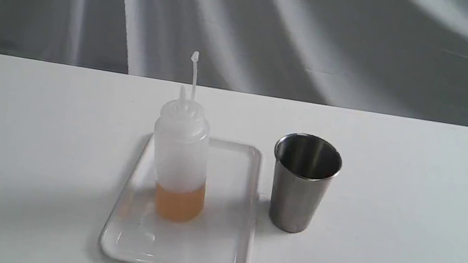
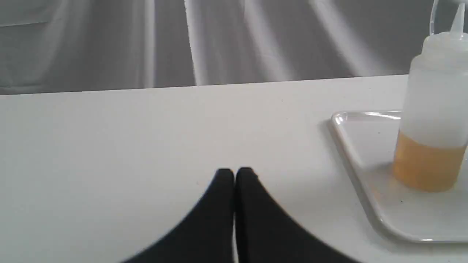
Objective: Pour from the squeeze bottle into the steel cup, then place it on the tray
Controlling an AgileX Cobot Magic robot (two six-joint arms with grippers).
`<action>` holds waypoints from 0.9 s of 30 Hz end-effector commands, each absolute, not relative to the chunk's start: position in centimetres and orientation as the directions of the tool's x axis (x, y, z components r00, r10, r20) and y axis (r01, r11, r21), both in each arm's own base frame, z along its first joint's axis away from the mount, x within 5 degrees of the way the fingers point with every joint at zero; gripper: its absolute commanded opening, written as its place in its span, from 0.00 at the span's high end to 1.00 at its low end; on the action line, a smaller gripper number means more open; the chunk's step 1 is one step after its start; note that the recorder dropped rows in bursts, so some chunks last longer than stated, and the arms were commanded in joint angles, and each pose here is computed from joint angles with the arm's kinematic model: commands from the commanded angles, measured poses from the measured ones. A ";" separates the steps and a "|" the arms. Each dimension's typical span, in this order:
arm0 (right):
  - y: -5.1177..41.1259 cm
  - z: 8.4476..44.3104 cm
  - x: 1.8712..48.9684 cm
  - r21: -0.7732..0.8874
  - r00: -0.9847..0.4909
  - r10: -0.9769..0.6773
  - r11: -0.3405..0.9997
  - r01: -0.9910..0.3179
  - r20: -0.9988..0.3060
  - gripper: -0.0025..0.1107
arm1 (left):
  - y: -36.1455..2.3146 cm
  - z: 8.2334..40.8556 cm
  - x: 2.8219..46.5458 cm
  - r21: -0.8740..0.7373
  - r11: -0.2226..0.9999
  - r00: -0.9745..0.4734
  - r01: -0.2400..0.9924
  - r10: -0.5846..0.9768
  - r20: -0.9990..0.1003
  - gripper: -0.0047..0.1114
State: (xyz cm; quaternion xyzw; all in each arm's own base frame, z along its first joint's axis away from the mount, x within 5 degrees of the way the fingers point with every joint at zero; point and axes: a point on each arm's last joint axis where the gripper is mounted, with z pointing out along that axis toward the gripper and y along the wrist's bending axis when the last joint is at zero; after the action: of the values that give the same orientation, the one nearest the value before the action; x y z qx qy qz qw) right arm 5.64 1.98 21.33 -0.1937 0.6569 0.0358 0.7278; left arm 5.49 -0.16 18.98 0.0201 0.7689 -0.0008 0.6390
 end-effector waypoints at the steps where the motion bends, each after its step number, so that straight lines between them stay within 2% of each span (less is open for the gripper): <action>1: 1.7 21.2 5.7 -0.221 0.119 -0.195 0.937 -0.269 -0.974 0.98 | -0.2 18.9 5.5 0.018 0.999 -0.177 0.029 0.023 -0.984 0.96; 13: 0.9 21.6 5.5 -0.220 0.145 -0.201 0.967 -0.131 -0.969 0.98 | -0.2 18.9 5.5 0.021 0.999 -0.177 0.030 0.026 -0.984 0.96; 22: 0.2 21.5 5.6 -0.220 0.116 -0.218 0.975 -0.006 -0.969 0.98 | -0.2 18.9 5.5 0.019 0.999 -0.177 0.029 0.024 -0.984 0.96; 27: -0.3 21.1 5.6 -0.210 0.046 -0.214 0.975 0.064 -0.976 0.98 | -0.2 18.9 5.5 0.019 0.999 -0.177 0.029 0.024 -0.984 0.96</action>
State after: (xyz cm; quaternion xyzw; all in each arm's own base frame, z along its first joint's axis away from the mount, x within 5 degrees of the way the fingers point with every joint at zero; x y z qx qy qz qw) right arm 5.65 -0.17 21.42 -0.0670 0.6731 -0.0945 0.7304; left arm 5.49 -0.16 18.98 0.0201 0.7689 -0.0008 0.6390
